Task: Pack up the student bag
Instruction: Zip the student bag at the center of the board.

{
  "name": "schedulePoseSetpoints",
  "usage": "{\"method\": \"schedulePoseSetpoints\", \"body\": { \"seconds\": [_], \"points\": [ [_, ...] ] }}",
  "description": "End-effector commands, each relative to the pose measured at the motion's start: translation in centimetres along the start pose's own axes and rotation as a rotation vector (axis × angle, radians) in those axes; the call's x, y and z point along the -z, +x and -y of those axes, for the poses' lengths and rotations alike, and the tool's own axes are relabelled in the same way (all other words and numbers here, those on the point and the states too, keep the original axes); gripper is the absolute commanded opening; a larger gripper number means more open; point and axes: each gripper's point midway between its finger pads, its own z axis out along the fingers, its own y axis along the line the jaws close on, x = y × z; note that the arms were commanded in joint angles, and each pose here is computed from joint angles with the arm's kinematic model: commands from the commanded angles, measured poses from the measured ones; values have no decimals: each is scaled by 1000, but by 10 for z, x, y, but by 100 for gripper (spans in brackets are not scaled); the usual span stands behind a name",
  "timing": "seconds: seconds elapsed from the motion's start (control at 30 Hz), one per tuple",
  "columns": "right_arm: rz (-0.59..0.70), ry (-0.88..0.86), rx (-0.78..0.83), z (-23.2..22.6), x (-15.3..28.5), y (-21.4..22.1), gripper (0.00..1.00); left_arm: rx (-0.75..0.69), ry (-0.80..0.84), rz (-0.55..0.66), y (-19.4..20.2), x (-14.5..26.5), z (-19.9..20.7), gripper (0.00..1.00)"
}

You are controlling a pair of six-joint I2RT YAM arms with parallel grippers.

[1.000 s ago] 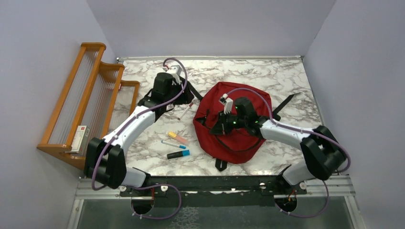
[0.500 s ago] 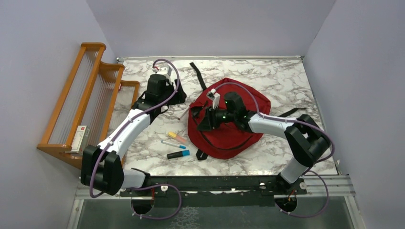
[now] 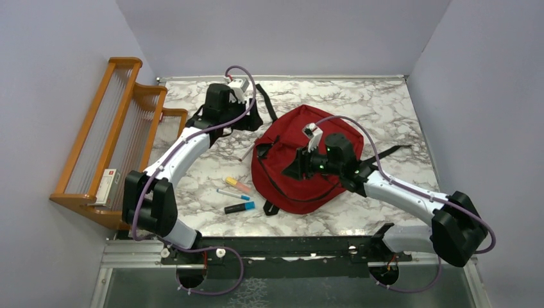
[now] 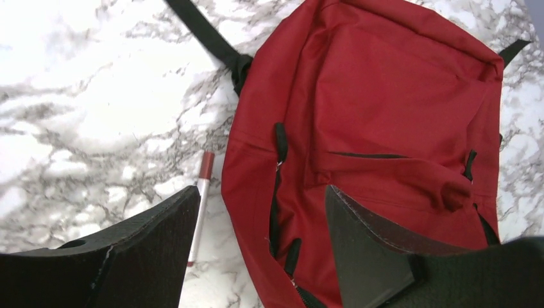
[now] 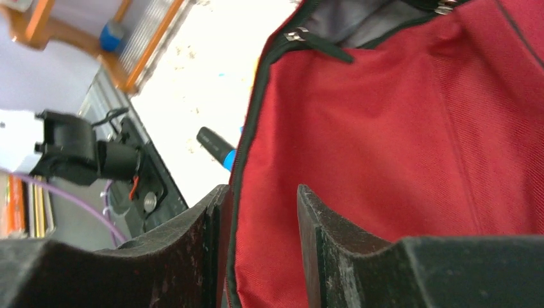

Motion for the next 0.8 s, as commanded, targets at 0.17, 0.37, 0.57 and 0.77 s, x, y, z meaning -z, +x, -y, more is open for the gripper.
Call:
{"method": "schedulePoseSetpoints", "body": {
  "seconds": [0.17, 0.37, 0.57, 0.77],
  "points": [
    [29, 213, -182, 35, -3, 8, 43, -35, -130, -114, 24, -12, -19, 68],
    [38, 276, -270, 48, -12, 7, 44, -15, -164, -182, 43, -28, -32, 69],
    [21, 280, -277, 49, -17, 9, 44, 12, -73, -253, 62, -50, -23, 69],
    [-8, 268, -282, 50, -18, 19, 45, 50, -18, -304, 80, -67, -20, 70]
  ]
}}
